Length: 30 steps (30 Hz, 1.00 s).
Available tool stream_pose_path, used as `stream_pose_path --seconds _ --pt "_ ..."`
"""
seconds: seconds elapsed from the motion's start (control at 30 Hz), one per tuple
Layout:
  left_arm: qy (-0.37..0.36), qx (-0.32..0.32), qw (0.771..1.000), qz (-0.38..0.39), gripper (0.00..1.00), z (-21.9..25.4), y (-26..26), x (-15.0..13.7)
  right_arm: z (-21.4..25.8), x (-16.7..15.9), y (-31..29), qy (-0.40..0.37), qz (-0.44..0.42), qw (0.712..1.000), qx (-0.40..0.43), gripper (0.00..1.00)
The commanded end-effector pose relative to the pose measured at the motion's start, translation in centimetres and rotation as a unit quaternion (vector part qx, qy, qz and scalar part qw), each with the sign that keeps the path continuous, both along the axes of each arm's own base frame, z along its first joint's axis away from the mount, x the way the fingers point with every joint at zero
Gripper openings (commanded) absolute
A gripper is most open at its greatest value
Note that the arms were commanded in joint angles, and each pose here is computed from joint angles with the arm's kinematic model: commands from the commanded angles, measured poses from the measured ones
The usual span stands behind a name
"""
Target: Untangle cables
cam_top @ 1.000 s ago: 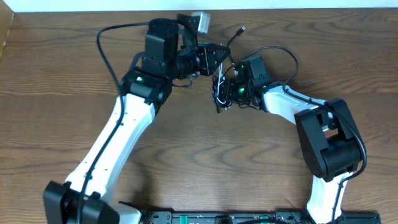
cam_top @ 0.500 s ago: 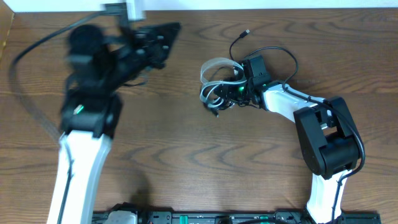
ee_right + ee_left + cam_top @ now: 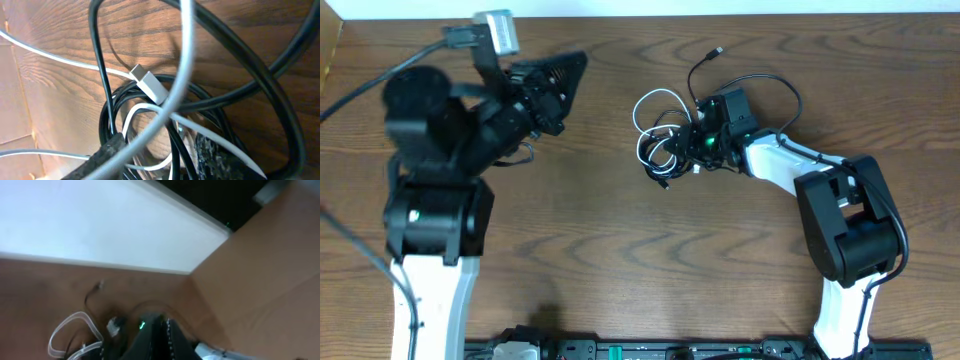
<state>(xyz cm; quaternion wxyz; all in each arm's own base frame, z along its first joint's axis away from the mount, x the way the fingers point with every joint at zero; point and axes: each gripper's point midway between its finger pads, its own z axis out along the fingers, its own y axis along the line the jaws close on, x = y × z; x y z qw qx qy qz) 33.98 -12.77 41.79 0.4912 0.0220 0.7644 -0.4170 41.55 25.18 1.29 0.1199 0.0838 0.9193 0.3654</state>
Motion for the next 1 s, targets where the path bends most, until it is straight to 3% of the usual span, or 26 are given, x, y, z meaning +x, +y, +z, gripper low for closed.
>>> stream_pose_path --seconds 0.0,0.2,0.37,0.67,0.77,0.97 --pt "0.046 0.044 0.997 -0.032 0.09 -4.3 -1.2 1.3 -2.6 -0.2 -3.0 0.023 -0.019 0.999 -0.036 0.48" --pt "0.171 0.114 0.977 -0.051 0.23 -13.7 -3.6 3.0 -2.4 0.0 -3.8 0.020 -0.019 0.999 -0.041 0.52" --pt "0.231 0.154 0.957 -0.078 0.30 -20.0 -6.3 4.3 -2.4 -0.1 -3.8 0.018 -0.017 0.999 -0.042 0.52" --pt "0.302 0.188 0.928 -0.114 0.32 -29.8 -8.5 6.1 -2.5 -0.1 -3.8 0.016 -0.011 0.999 -0.044 0.53" --pt "0.299 0.209 0.921 -0.134 0.38 -31.6 -8.6 6.0 -2.5 -0.1 -3.8 0.016 -0.011 0.999 -0.045 0.54" --pt "0.309 0.228 0.911 -0.152 0.39 -34.1 -8.6 5.9 -2.4 0.0 -3.8 0.014 -0.012 0.999 -0.044 0.54"
